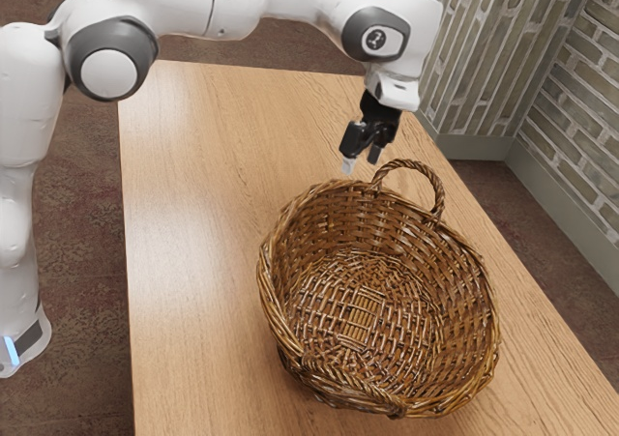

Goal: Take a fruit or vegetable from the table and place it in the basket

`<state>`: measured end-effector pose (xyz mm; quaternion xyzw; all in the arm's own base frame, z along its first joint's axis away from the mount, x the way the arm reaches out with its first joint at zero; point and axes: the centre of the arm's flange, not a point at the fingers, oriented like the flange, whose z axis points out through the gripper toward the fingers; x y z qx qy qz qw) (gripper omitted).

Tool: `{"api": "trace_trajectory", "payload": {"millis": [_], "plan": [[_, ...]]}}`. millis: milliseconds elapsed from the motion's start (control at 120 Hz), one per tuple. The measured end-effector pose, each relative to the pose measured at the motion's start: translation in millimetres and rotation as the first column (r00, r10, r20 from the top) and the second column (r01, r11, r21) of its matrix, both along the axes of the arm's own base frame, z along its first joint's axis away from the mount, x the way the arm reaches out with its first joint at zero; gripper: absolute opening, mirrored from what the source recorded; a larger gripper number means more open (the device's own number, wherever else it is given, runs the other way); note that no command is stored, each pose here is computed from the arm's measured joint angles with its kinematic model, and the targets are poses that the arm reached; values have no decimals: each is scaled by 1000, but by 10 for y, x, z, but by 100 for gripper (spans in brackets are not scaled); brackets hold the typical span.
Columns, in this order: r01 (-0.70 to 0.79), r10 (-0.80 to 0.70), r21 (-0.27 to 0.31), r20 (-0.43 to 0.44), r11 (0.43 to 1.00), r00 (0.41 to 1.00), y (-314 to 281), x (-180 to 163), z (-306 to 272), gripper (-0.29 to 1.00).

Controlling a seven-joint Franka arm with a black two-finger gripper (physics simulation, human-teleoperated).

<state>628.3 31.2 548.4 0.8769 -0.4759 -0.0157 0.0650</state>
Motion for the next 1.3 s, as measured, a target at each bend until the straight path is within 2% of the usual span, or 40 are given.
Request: {"api": "trace_trajectory", "payload": {"millis": [358, 733, 1033, 1133, 1217, 1300], "plan": [[224, -224, -53, 7, 973, 975, 171, 79, -551, 70], [349, -348, -68, 24, 935, 937, 231, 204, -858, 70], [434, -432, 56, -40, 899, 901, 365, 229, -953, 70], [450, -446, 69, -62, 890, 893, 393, 255, -1059, 73], [458, -454, 75, -66, 886, 889, 407, 274, -1092, 85], [462, -458, 76, -61, 884, 887, 413, 290, -1089, 87]]}}
